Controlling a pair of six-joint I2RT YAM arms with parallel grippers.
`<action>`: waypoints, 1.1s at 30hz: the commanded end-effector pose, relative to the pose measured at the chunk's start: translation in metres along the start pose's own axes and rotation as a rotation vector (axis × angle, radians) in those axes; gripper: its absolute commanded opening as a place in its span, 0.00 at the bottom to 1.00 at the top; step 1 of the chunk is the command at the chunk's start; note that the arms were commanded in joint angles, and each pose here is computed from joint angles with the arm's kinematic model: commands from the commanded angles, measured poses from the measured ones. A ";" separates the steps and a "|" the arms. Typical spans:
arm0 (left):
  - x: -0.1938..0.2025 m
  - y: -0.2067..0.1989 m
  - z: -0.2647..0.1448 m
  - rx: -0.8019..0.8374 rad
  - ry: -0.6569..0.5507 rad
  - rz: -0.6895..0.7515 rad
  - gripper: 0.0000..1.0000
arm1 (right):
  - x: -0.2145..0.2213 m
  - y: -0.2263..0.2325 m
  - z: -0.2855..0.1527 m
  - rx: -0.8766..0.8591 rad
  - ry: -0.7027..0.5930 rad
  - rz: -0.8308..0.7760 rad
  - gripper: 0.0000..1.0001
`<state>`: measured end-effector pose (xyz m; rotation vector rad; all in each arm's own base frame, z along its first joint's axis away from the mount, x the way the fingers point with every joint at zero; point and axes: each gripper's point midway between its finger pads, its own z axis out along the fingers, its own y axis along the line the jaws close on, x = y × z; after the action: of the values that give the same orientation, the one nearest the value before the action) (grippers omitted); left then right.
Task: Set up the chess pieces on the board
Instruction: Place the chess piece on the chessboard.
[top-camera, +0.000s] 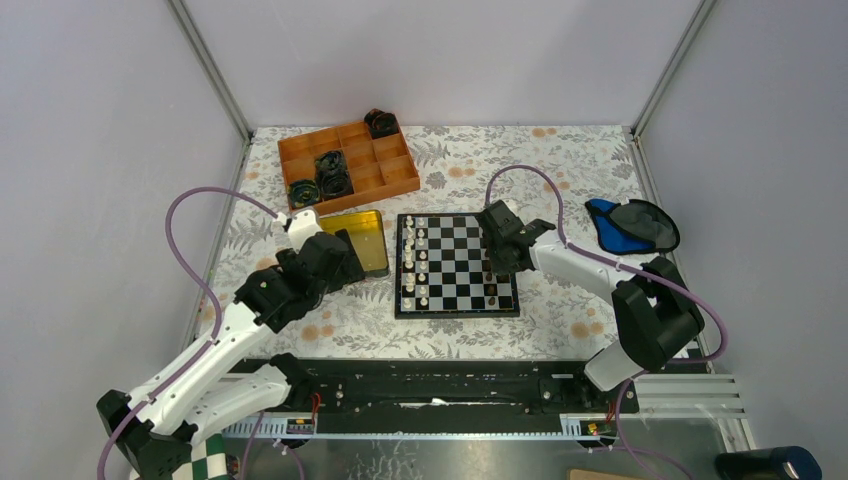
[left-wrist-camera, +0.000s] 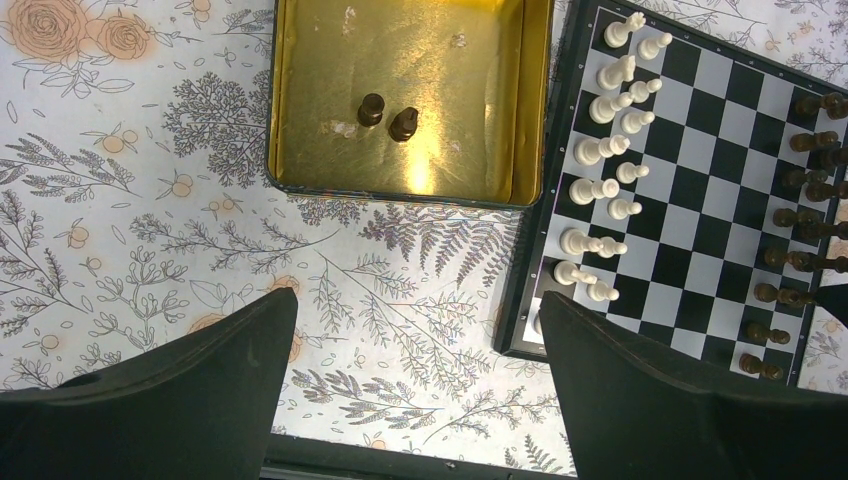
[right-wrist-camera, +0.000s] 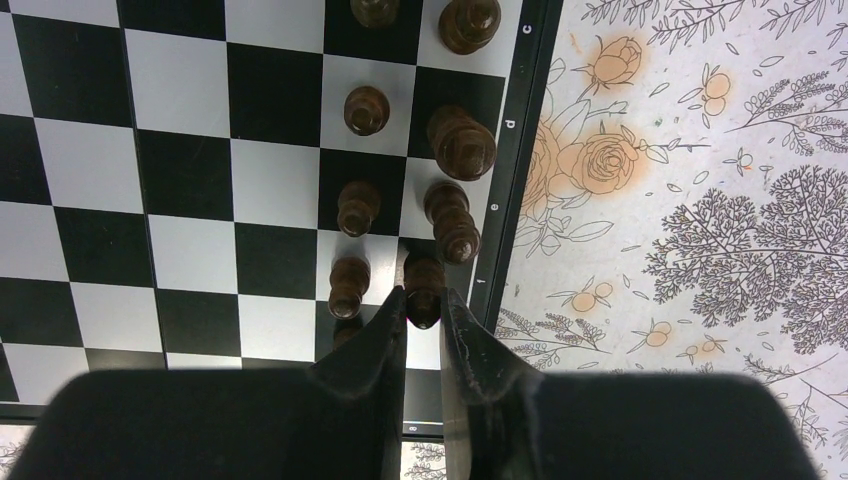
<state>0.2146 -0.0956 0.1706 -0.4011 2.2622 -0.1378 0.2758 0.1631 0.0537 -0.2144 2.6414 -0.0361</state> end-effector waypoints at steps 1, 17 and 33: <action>-0.008 -0.003 0.003 0.011 -0.037 -0.004 0.99 | -0.015 0.002 -0.002 -0.009 -0.033 0.015 0.02; -0.010 -0.007 0.000 0.029 -0.034 -0.012 0.99 | -0.022 -0.003 -0.015 0.002 -0.061 0.026 0.40; -0.018 -0.008 0.024 -0.033 -0.029 0.015 0.98 | -0.104 0.014 -0.093 -0.070 -0.265 0.008 0.40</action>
<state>0.2235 -0.0936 0.1656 -0.4119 2.2665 -0.0998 0.3094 0.1859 0.1463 -0.1938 2.4616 0.0824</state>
